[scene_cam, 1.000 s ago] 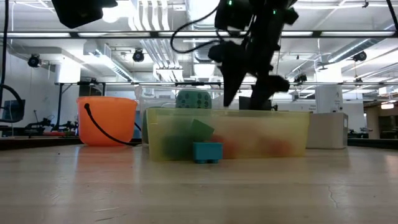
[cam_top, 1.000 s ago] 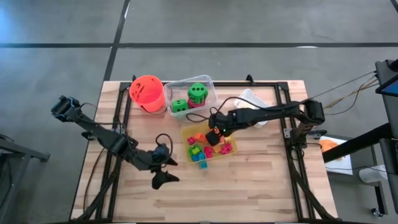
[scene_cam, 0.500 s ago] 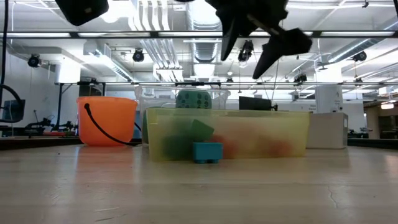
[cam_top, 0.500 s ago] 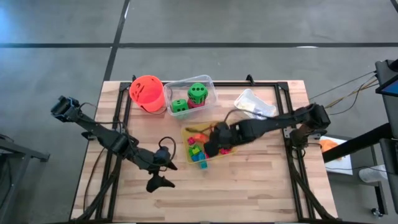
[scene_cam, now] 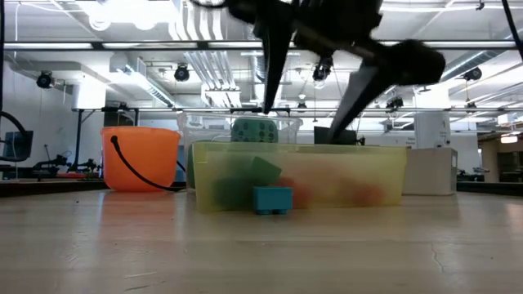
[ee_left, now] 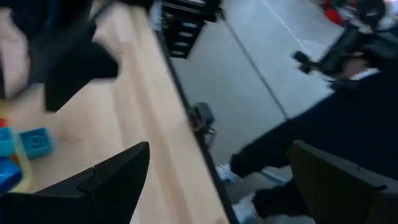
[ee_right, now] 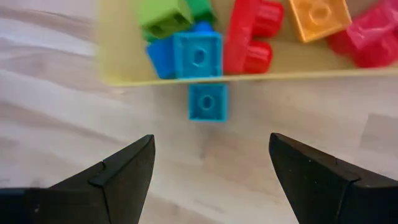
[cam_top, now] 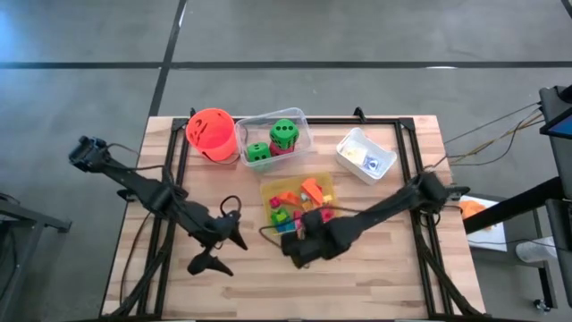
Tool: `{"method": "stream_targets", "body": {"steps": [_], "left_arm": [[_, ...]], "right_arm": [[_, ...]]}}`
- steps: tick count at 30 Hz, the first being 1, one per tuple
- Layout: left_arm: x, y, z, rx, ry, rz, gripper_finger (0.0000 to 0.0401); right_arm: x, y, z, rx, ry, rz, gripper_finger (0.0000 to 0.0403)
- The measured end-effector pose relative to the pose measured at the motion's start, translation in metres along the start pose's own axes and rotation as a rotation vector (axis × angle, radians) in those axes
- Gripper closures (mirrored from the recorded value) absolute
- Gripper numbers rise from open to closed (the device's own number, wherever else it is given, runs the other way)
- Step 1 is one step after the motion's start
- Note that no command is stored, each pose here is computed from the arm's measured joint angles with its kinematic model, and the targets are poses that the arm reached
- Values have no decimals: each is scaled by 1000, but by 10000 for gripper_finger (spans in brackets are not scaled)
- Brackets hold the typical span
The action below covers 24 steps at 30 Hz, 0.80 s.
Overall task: Pick & Place Toys
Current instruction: Put the blue game piece into the yellow bin
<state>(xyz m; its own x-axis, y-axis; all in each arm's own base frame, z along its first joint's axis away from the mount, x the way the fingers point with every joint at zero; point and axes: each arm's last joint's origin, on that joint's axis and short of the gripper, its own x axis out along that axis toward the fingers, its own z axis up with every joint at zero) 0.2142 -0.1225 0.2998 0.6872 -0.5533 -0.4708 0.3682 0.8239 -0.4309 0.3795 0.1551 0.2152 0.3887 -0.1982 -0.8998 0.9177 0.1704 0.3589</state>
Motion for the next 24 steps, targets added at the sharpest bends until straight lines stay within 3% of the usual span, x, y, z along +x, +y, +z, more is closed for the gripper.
{"method": "stream_targets", "body": {"steps": [6, 17, 24], "left_arm": [[-10, -5, -2, 36, 54, -125, 27], [-14, -5, -5, 60, 62, -132, 27], [-8, 2, -17, 9, 97, -116, 27]], "right_arm": [[32, 13, -21, 15, -46, -96, 92], [68, 26, -26, -63, -75, -164, 92], [72, 23, -22, -75, -80, -203, 92]]}}
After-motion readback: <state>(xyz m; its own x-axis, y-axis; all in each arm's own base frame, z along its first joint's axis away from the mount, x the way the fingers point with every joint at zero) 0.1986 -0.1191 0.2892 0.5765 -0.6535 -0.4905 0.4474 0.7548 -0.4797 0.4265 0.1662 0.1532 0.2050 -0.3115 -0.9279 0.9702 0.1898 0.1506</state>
